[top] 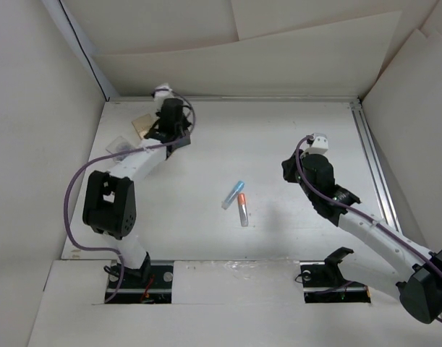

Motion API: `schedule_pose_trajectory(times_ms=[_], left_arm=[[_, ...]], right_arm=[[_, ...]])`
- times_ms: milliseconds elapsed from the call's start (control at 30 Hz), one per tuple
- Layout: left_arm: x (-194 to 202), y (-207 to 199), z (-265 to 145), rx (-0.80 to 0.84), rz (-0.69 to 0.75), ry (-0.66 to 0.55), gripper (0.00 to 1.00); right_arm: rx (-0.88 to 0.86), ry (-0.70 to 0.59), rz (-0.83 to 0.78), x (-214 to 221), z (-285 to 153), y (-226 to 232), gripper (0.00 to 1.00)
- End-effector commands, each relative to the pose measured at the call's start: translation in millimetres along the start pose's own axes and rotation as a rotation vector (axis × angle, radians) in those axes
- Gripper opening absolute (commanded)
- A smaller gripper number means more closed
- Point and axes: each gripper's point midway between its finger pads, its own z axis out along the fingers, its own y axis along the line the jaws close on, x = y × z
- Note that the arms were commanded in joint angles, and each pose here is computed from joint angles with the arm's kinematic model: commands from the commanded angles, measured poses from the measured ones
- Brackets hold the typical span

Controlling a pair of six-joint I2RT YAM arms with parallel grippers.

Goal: Sort the stationery into containers
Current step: Place the stationery in the storage box, then pick up the stationery from the center of the board.

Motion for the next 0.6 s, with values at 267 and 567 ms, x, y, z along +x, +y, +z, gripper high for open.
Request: schedule_pose_trajectory(times_ms=[267, 567], left_arm=[[179.4, -128.2, -141.4, 0.496, 0.273, 0.304, 0.20], [239.7, -102.0, -174.4, 0.532, 0.370, 0.449, 0.38]], right_arm=[[-0.027, -0.083, 0.023, -28.2, -3.9, 13.7, 0.11], [-0.027, -0.083, 0.023, -28.3, -3.9, 13.7, 0.27]])
